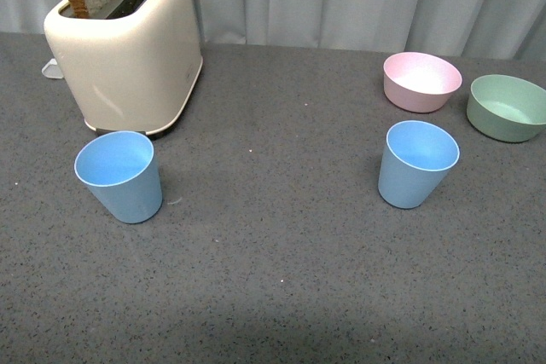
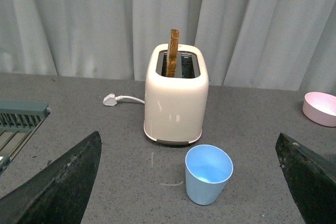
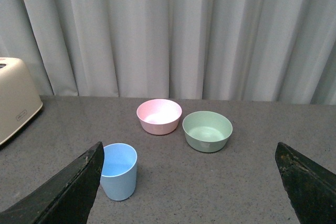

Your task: Stack blue cups with both arms

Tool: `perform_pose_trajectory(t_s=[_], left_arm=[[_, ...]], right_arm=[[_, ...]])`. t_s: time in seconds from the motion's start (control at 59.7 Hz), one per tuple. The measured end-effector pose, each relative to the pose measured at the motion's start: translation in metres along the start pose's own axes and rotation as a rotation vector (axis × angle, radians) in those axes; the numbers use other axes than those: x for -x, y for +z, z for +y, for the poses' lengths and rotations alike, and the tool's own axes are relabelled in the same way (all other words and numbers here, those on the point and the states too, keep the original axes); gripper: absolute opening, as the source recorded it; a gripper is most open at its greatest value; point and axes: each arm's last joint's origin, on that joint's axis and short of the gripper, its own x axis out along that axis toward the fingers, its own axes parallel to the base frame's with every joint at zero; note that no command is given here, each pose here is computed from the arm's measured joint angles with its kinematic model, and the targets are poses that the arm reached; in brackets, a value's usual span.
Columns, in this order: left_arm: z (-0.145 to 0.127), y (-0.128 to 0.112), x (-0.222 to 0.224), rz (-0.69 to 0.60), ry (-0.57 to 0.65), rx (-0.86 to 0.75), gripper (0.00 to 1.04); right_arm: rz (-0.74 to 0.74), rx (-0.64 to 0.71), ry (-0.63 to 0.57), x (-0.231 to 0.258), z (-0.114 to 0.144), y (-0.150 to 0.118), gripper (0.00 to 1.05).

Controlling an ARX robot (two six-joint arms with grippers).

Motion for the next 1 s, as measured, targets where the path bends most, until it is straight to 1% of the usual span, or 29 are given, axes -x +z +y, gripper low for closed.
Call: perform_pose_trajectory(t_s=[1.004], left_arm=[[0.0,0.0,0.0,0.0,0.0,0.0,0.98]], right_arm=[[0.0,0.0,0.0,0.0,0.0,0.0001,0.95]])
